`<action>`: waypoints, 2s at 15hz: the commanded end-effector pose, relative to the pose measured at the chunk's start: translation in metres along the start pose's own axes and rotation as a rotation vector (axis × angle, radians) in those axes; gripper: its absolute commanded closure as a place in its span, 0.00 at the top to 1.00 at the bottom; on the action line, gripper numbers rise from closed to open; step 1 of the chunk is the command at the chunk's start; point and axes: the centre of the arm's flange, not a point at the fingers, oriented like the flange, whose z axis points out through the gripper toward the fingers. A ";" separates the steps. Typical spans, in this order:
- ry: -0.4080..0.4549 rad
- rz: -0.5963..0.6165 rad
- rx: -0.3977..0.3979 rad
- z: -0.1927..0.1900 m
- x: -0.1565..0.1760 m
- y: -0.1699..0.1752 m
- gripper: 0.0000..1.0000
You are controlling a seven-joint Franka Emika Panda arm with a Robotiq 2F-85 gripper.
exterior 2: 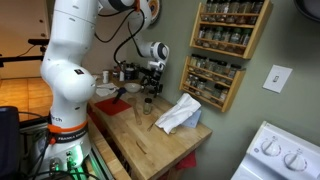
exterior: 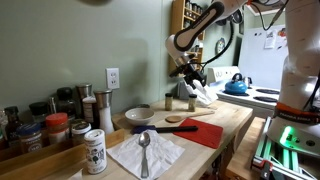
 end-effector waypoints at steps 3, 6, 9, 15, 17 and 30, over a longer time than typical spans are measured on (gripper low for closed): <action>-0.173 -0.188 0.172 0.026 0.035 0.019 1.00; -0.240 -0.282 0.292 0.036 0.044 0.019 1.00; -0.302 -0.391 0.398 0.045 0.049 0.018 1.00; -0.436 -0.653 0.529 0.057 0.051 0.020 1.00; -0.478 -0.749 0.531 0.058 0.048 0.023 1.00; -0.517 -0.949 0.441 0.063 0.037 0.019 1.00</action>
